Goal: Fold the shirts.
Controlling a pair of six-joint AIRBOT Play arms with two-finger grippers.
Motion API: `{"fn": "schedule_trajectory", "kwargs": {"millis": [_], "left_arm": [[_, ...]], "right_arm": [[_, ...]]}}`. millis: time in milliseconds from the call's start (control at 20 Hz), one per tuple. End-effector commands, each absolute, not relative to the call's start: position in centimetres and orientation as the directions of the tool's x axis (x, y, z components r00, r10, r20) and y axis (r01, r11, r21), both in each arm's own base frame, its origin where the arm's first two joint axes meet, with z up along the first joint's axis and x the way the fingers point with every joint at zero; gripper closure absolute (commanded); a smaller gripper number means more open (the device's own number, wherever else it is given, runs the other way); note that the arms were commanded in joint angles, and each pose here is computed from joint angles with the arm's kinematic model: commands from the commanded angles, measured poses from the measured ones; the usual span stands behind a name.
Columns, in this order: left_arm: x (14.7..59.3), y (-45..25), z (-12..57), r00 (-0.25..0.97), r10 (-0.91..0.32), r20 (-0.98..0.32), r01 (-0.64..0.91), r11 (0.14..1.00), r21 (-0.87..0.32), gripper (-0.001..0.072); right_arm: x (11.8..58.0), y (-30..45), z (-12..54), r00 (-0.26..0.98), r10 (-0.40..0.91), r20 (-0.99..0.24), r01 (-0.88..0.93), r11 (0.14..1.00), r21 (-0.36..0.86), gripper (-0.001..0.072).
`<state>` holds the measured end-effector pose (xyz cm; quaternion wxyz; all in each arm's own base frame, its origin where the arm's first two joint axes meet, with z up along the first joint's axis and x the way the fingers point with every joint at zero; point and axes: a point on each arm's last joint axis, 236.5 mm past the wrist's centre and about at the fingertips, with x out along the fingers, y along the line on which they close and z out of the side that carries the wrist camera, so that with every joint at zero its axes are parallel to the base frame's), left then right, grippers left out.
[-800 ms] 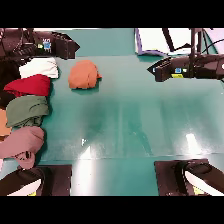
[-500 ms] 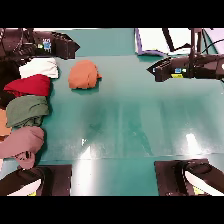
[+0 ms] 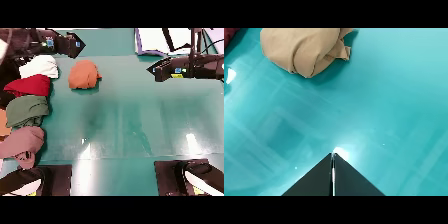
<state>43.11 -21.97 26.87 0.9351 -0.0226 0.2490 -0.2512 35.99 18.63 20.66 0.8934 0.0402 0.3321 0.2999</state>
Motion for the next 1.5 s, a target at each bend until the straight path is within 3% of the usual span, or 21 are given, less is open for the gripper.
{"fn": "schedule_trajectory", "kwargs": {"millis": [0,300,550,600,700,850,1050,1250,1450], "left_arm": [[48.0,-20.5,20.2,0.747,-0.367,-0.554,0.348,0.926,-0.144,0.0084],[52.0,-22.0,-0.7,0.515,-0.273,-0.813,0.283,0.949,-0.139,0.0084],[53.5,-22.3,-3.2,0.530,-0.267,-0.805,0.247,0.957,-0.155,0.0087],[53.8,-22.4,-2.6,0.540,-0.269,-0.797,0.250,0.956,-0.153,0.0219],[54.4,-22.0,-1.2,0.556,-0.252,-0.792,0.262,0.958,-0.121,0.0690],[55.2,-20.4,2.9,0.582,-0.179,-0.794,0.272,0.962,-0.018,0.0684],[55.0,-18.0,19.4,0.778,-0.155,-0.609,0.271,0.957,0.103,0.0684],[46.6,-16.7,34.8,0.885,-0.236,-0.402,0.296,0.951,0.093,0.0685],[38.6,-19.3,36.3,0.816,-0.349,-0.461,0.436,0.895,0.096,0.0685]], "right_arm": [[36.0,18.7,20.8,0.599,0.567,-0.565,-0.510,0.815,0.276,0.0697],[36.0,18.7,20.8,0.602,0.566,-0.563,-0.510,0.815,0.275,0.0697],[36.0,18.7,20.8,0.601,0.566,-0.564,-0.510,0.815,0.276,0.0697],[36.0,18.7,20.8,0.601,0.566,-0.564,-0.510,0.815,0.276,0.0697],[35.9,18.7,20.9,0.602,0.567,-0.562,-0.510,0.815,0.275,0.0696],[35.7,18.5,22.5,0.631,0.567,-0.529,-0.516,0.816,0.259,0.0696],[35.9,18.0,29.9,0.731,0.570,-0.376,-0.537,0.820,0.197,0.0696],[36.3,17.7,34.8,0.770,0.561,-0.305,-0.548,0.826,0.134,0.0697],[37.3,16.6,37.9,0.817,0.515,-0.260,-0.520,0.852,0.054,0.0697]]}}
